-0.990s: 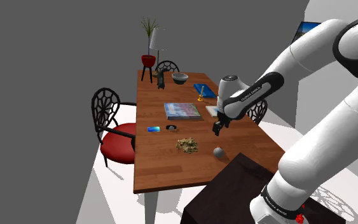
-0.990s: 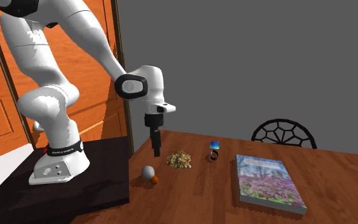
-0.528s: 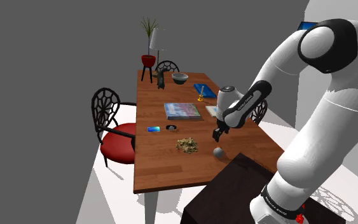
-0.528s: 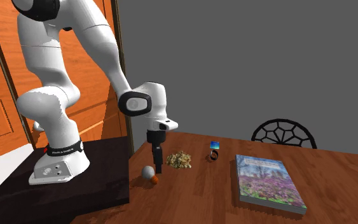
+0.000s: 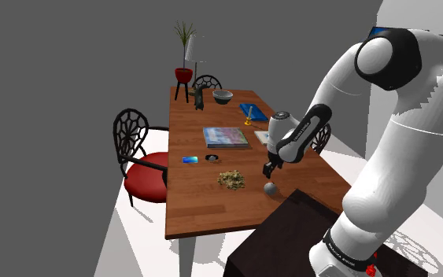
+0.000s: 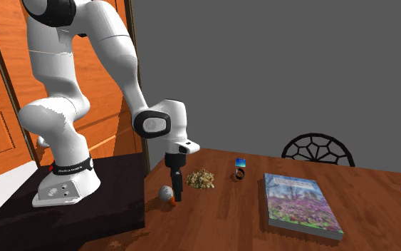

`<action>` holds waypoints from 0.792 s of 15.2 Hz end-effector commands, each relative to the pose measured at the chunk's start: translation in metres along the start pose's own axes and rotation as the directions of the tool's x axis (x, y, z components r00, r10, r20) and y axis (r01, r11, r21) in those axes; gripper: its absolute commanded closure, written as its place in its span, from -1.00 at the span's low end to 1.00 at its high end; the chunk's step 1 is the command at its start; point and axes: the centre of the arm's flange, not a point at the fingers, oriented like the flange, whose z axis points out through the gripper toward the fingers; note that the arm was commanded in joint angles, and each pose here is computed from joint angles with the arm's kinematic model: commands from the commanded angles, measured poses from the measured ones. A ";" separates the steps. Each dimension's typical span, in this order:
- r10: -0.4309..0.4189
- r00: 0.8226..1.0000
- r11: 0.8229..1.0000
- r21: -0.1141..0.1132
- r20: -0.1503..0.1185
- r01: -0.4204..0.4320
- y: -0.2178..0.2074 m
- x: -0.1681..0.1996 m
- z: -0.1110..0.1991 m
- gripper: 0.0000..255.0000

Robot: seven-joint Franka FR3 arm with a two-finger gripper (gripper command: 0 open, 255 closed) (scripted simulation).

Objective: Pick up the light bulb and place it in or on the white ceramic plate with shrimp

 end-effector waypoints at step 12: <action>0.000 1.000 1.000 0.000 0.000 0.000 0.000 0.000 0.000 1.00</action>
